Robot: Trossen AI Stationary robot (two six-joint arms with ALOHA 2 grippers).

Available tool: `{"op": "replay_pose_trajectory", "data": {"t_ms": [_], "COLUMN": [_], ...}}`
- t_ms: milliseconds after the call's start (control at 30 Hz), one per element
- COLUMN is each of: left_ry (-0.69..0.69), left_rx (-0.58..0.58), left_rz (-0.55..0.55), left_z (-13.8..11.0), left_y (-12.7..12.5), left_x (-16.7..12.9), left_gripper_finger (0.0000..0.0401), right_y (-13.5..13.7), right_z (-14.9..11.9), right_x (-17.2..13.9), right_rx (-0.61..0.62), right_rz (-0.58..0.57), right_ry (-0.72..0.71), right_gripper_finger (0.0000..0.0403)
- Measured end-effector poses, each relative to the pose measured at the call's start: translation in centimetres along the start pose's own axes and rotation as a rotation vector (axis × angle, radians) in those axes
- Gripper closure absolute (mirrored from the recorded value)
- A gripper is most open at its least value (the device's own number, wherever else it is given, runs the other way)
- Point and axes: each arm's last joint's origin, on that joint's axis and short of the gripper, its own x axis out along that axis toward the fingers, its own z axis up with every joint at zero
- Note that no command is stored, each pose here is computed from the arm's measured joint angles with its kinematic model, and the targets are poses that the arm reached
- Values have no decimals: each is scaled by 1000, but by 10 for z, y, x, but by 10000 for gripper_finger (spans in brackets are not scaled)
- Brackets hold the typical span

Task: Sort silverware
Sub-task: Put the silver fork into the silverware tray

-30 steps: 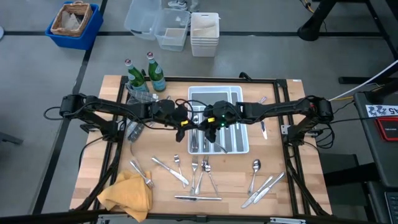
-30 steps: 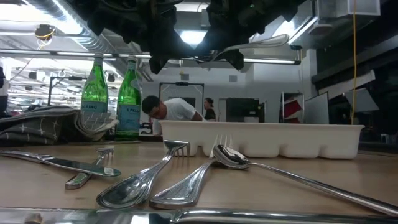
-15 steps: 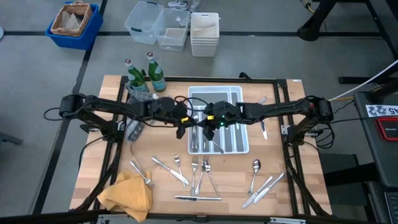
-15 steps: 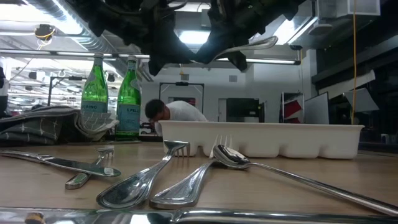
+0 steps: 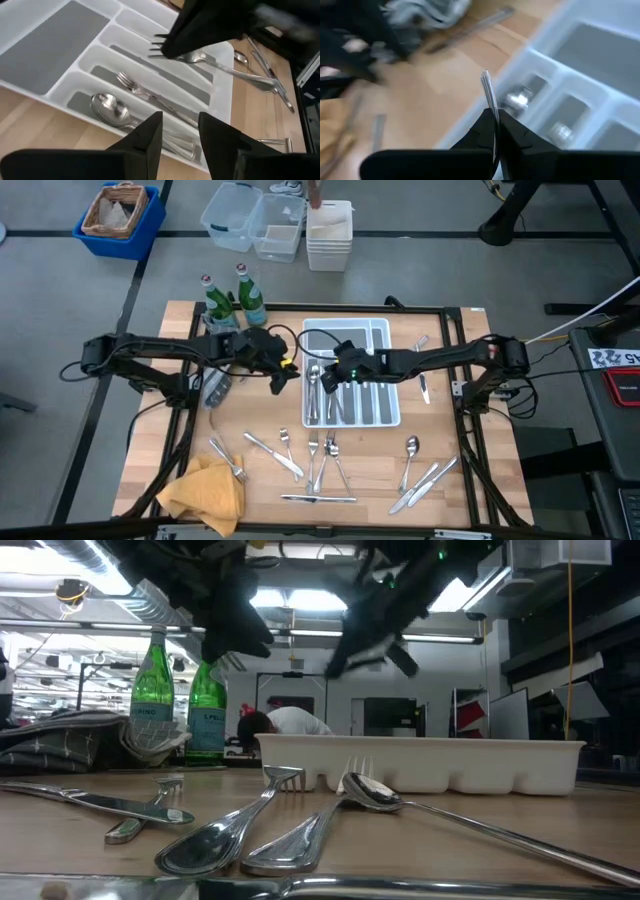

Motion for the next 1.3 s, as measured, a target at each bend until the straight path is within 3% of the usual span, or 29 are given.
{"op": "replay_pose_trajectory", "data": {"t_ms": [333, 700, 1300], "left_ry": [12, 22, 137], "left_rx": [-1, 0, -62], "left_rz": [7, 10, 60], "left_z": [-1, -2, -14], "left_y": [0, 0, 5], "left_x": [-2, -2, -3], "left_gripper_finger": [284, 284, 284], "right_y": [-14, -23, -28], "right_z": [-23, -46, -54], "right_x": [35, 75, 80], "right_rx": [114, 100, 72], "right_rz": [-180, -233, -268], "right_ry": [-43, -47, 0], "right_gripper_finger": [391, 391, 391]}}
